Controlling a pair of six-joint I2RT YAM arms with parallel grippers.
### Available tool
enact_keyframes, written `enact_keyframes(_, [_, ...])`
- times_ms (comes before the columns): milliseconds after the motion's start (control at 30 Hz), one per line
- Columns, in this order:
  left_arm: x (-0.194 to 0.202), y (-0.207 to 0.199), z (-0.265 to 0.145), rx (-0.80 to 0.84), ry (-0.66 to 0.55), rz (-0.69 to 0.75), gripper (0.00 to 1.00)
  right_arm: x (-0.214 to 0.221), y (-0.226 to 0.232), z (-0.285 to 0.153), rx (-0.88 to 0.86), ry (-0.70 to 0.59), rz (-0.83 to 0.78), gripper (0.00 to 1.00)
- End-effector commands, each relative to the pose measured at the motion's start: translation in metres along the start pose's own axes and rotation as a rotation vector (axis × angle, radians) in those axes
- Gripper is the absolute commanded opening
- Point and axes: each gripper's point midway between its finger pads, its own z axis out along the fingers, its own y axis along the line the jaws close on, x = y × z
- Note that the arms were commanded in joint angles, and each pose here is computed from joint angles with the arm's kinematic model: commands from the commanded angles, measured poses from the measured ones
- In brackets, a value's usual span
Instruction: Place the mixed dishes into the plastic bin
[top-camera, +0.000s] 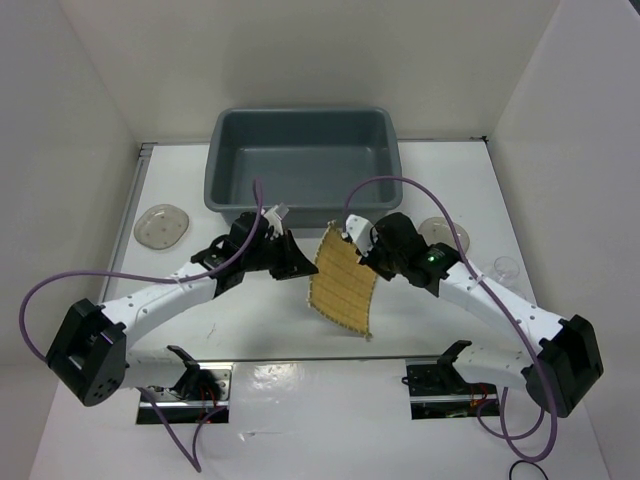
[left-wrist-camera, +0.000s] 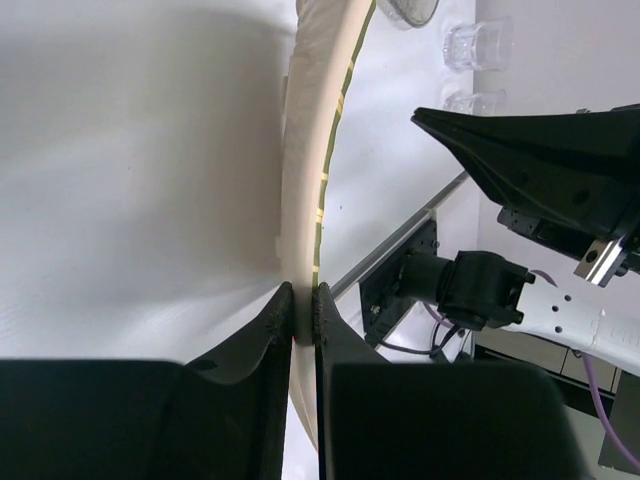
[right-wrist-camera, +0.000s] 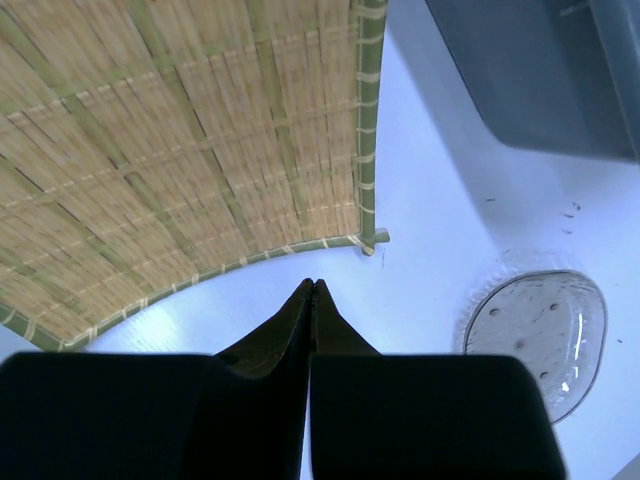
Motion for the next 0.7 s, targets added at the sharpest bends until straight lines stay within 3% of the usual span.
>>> enact_keyframes(0, [-0.005, -0.021, -0.012, 0.061, -0.015, 0.060, 0.00, 0.011, 0.001, -0.002, 0.006, 0.037, 0.055, 0.00])
enact_keyframes(333, [0.000, -0.023, -0.023, 0.061, -0.004, 0.070, 0.00, 0.084, 0.020, 0.036, -0.153, 0.342, -0.167, 0.00])
enact_keyframes(667, [0.004, -0.022, -0.027, 0.059, -0.001, 0.033, 0.00, 0.083, 0.043, 0.057, -0.262, 0.363, -0.141, 0.00])
